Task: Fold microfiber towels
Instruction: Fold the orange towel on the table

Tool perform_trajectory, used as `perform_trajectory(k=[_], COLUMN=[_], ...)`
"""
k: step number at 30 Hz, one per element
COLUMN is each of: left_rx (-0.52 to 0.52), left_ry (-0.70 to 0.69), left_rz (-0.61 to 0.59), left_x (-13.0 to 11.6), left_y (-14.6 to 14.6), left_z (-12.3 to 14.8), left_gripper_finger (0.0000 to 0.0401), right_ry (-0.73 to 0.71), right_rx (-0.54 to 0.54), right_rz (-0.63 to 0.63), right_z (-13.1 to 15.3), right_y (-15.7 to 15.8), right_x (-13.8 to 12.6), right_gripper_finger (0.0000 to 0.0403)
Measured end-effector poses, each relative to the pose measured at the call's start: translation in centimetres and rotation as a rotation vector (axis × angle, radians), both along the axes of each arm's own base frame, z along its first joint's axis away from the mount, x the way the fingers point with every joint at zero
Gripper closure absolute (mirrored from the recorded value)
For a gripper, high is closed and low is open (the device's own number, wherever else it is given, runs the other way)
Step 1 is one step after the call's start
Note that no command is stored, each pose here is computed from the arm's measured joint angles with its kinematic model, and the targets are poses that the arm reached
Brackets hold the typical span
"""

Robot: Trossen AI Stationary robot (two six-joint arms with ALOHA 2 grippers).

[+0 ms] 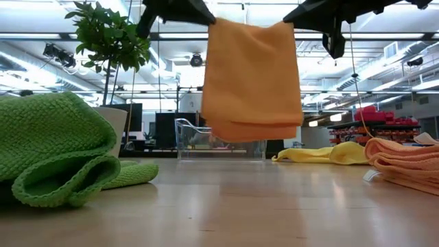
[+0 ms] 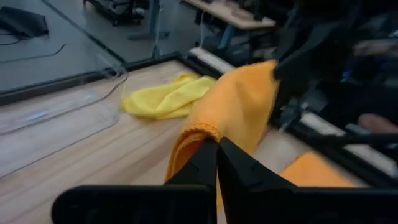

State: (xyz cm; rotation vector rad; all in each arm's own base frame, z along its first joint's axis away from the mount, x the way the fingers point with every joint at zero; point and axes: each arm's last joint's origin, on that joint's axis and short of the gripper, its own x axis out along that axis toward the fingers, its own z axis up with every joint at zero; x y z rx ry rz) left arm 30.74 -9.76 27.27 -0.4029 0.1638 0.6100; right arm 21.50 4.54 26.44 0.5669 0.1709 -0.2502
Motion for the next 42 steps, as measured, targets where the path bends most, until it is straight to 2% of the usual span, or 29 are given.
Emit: perform_trajectory(k=[7,11,14,18,21,24,29,34,38,42], left_rx=[-0.032,-0.015,-0.048,-0.148,-0.196,-0.215,-0.212,-0.171,-0.147,-0.131], left_ry=[0.022,-0.018,-0.073,-0.148,-0.225,-0.285,-0.229,0.031,0.227,0.287], left_rz=[-0.004,0.01,-0.006,-0.073,-0.033,0.016,0.054,0.148,0.236,0.279], left_x=[0.7,-0.4,-1.6,-3.6,-5.1,-5.4,-3.6,-1.0,0.8,1.9], left_y=[-1.6,-4.1,-6.2,-9.7,-11.4,-11.7,-9.8,-5.8,-2.3,-0.2], left_z=[-2.2,-2.3,-2.1,-2.2,-2.3,-1.9,-3.0,-7.9,-11.9,-13.2], left_gripper_finger=[0.0395,0.0397,0.0398,0.0399,0.0399,0.04,0.04,0.04,0.0399,0.04], right_ry=[-0.042,-0.009,0.019,0.005,0.018,0.112,0.367,0.518,0.54,0.497], right_rx=[0.019,0.055,0.088,0.119,0.144,0.152,0.132,0.121,0.155,0.159], right_rz=[0.027,0.043,0.061,0.083,0.063,0.011,-0.115,-0.186,-0.214,-0.223], right_z=[0.0,-1.2,-1.9,-0.9,0.2,1.0,-0.8,-5.1,-8.0,-9.0], right_y=[1.6,3.8,6.1,9.8,11.8,12.5,9.6,3.6,-0.8,-3.4], right_x=[0.3,0.6,1.0,2.7,4.9,6.8,8.3,8.9,8.8,8.8], right_gripper_finger=[0.0366,0.0366,0.0366,0.0366,0.0366,0.0366,0.0366,0.0366,0.0366,0.0366])
